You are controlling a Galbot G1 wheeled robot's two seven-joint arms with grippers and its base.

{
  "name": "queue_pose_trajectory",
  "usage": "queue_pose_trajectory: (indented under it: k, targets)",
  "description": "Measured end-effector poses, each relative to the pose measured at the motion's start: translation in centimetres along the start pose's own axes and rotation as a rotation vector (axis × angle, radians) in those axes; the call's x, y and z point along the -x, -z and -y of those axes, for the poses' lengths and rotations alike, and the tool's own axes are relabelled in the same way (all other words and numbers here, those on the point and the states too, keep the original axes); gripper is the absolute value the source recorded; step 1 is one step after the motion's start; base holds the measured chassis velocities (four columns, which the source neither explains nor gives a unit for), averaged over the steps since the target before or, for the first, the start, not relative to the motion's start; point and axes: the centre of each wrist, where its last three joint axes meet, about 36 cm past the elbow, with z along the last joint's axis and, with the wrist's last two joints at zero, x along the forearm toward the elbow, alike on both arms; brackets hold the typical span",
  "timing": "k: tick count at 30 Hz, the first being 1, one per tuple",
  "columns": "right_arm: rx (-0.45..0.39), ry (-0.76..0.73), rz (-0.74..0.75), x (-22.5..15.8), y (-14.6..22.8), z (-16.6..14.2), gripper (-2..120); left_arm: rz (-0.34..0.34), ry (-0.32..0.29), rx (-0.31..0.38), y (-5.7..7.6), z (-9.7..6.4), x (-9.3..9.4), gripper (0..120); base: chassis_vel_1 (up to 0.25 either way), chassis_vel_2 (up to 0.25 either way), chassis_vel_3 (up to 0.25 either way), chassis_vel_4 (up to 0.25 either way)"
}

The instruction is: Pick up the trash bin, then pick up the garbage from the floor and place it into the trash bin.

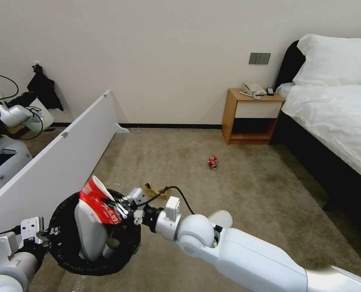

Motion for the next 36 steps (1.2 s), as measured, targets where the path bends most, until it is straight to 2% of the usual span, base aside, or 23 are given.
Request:
queue_pose_trajectory:
  k: [9,10,11,14,15,17,18,21,22,24,26,27,30,32,33,35,36]
  targets:
    - [-0.005,-0.037,-0.053,0.1,-1.7,0.5,0,-0.004,-0.01,0.001,0.0,0.1,-0.3,2,0.0,0.0,0.0,0.0]
    - [-0.005,-0.046,-0.06,0.1,-1.9,0.4,5,-0.005,-0.011,0.001,-0.1,0.2,-0.4,2,0.0,0.0,0.0,0.0]
    - [-0.005,-0.046,-0.06,0.1,-1.9,0.4,5,-0.005,-0.011,0.001,-0.1,0.2,-0.4,2,0.0,0.0,0.0,0.0]
    - [-0.004,-0.046,-0.065,0.5,-2.2,0.1,22,-0.008,-0.021,-0.003,-0.1,0.4,-0.4,2,0.0,0.0,0.0,0.0]
    - [-0.004,-0.046,-0.065,0.5,-2.2,0.1,22,-0.008,-0.021,-0.003,-0.1,0.4,-0.4,2,0.0,0.0,0.0,0.0]
    - [-0.001,-0.039,-0.061,0.8,-2.3,-0.1,32,-0.01,-0.027,-0.008,-0.2,0.6,-0.4,2,0.0,0.0,0.0,0.0]
    - [-0.001,-0.039,-0.061,0.8,-2.3,-0.1,32,-0.01,-0.027,-0.008,-0.2,0.6,-0.4,2,0.0,0.0,0.0,0.0]
    - [0.004,-0.032,-0.059,1.1,-2.4,-0.4,47,-0.013,-0.038,-0.013,-0.2,0.8,-0.6,2,0.0,0.0,0.0,0.0]
    - [0.004,-0.032,-0.059,1.1,-2.4,-0.4,47,-0.013,-0.038,-0.013,-0.2,0.8,-0.6,2,0.0,0.0,0.0,0.0]
    - [0.007,-0.028,-0.06,1.1,-2.5,-0.6,57,-0.018,-0.045,-0.016,-0.2,0.8,-0.7,2,0.0,0.0,0.0,0.0]
    - [0.008,-0.028,-0.059,1.2,-2.5,-0.6,59,-0.019,-0.046,-0.017,-0.2,0.8,-0.7,2,0.0,0.0,0.0,0.0]
    - [0.009,-0.028,-0.059,1.2,-2.6,-0.6,68,-0.022,-0.05,-0.02,-0.2,0.8,-0.8,2,0.0,0.0,0.0,0.0]
    - [0.009,-0.028,-0.059,1.2,-2.6,-0.6,73,-0.026,-0.054,-0.022,-0.3,0.8,-0.9,2,0.0,0.0,0.0,0.0]
    - [0.011,-0.027,-0.057,1.1,-2.7,-0.6,85,-0.036,-0.062,-0.027,-0.4,0.8,-1.0,2,0.0,0.0,0.0,0.0]
    - [0.011,-0.027,-0.057,1.1,-2.7,-0.6,85,-0.036,-0.062,-0.027,-0.4,0.8,-1.0,2,0.0,0.0,0.0,0.0]
    - [0.006,-0.025,-0.038,1.0,-2.5,-0.6,96,-0.043,-0.068,-0.026,-0.5,0.8,-1.0,2,0.0,0.0,0.0,0.0]
    - [0.006,-0.025,-0.038,1.0,-2.5,-0.6,96,-0.043,-0.068,-0.026,-0.5,0.8,-1.0,2,0.0,0.0,0.0,0.0]
